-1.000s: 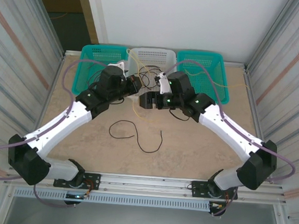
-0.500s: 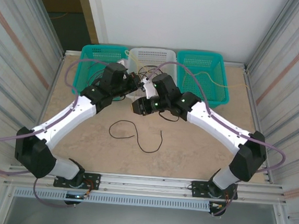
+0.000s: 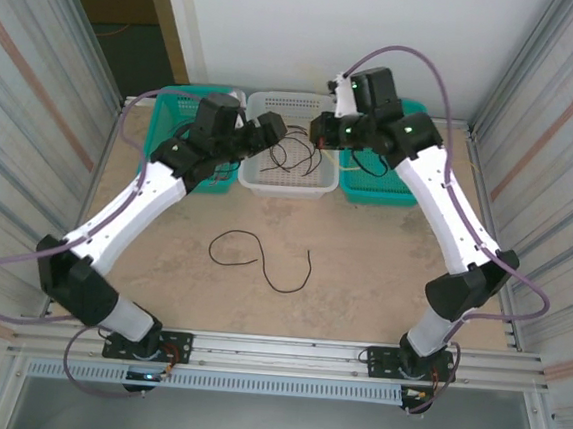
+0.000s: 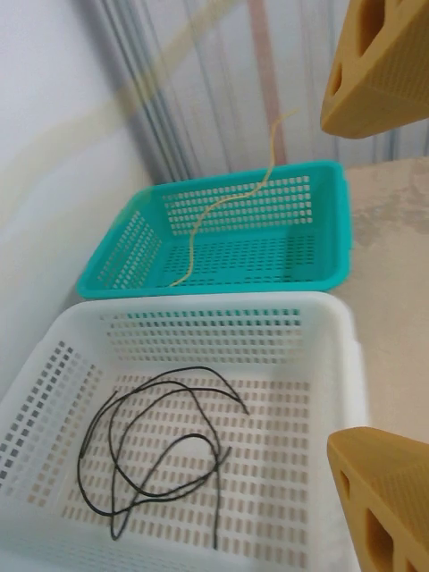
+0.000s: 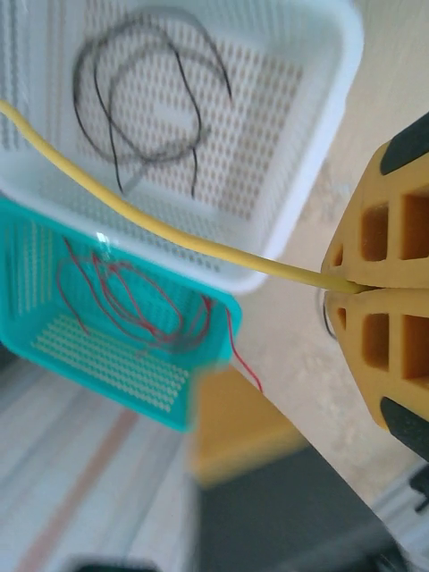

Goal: Untangle the cables

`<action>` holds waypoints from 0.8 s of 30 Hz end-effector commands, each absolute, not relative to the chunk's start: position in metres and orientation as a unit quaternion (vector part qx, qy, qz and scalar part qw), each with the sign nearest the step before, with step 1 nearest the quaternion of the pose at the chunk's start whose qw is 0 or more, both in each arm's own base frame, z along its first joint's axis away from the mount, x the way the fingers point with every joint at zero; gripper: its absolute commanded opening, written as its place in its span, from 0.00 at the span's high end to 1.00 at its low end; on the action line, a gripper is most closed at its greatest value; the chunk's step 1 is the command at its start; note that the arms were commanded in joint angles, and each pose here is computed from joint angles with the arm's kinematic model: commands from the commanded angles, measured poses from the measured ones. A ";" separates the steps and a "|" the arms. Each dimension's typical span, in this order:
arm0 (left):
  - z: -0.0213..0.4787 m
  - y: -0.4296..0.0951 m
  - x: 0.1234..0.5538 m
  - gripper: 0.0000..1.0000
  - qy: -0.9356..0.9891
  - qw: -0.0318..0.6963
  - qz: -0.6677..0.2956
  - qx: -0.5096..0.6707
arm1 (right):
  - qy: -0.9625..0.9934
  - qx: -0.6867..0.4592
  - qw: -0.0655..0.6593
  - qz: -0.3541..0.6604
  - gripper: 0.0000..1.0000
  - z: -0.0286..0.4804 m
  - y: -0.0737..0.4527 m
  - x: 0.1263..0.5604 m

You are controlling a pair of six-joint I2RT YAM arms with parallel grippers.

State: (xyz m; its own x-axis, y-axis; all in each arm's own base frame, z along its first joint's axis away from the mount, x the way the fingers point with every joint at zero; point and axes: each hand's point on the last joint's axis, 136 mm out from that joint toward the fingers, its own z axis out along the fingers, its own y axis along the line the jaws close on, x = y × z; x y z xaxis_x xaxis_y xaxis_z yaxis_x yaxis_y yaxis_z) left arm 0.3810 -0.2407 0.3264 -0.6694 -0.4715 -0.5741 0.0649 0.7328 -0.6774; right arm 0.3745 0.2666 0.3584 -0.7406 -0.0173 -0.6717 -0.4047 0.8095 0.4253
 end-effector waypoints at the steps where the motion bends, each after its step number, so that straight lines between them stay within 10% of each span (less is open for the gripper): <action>1: 0.298 -0.202 0.338 0.17 0.872 0.389 -0.268 -0.130 | 0.935 -0.128 0.283 0.170 1.00 0.300 0.229 0.377; 24: 0.150 -0.225 0.247 0.28 0.946 0.254 -0.195 -0.057 | 0.964 -0.036 0.262 -0.024 1.00 0.198 0.124 0.472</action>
